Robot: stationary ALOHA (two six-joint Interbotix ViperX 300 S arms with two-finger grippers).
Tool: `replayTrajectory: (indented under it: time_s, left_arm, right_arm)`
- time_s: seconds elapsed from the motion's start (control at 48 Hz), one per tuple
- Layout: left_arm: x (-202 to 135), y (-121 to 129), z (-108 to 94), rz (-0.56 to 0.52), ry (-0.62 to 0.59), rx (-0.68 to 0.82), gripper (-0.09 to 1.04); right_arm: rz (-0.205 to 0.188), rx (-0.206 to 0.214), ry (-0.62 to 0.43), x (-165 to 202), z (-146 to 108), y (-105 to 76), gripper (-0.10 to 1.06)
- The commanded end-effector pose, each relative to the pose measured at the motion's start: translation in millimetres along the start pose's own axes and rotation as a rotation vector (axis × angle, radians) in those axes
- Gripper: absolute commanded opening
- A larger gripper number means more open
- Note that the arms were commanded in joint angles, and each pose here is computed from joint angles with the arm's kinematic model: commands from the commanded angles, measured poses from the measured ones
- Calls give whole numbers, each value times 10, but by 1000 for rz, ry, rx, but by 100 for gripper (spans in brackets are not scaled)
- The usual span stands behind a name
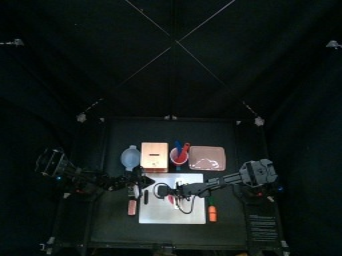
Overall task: Get the cutter from the drawer then cut the dough then place the extra dough in the bowl
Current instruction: Cut the dough
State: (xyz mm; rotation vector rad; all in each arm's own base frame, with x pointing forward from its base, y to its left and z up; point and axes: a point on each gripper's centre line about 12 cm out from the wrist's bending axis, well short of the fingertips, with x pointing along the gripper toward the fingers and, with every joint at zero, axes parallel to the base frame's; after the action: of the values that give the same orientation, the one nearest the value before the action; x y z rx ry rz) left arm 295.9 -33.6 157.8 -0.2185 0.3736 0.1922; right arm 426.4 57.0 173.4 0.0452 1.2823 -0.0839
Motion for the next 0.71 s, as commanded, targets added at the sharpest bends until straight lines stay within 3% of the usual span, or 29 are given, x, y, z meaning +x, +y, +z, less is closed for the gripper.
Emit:
replayTrajectory:
  time_s: [0.021, 0.708]
  left_arm:
    - [9, -28, 60, -5, -18, -9, 46]
    - [90, -26, -18, 13, 12, -8, 46]
  right_arm:
    - [6, 12, -39, -117, 90, -30, 59]
    - [3, 14, -28, -49, 111, -40, 59]
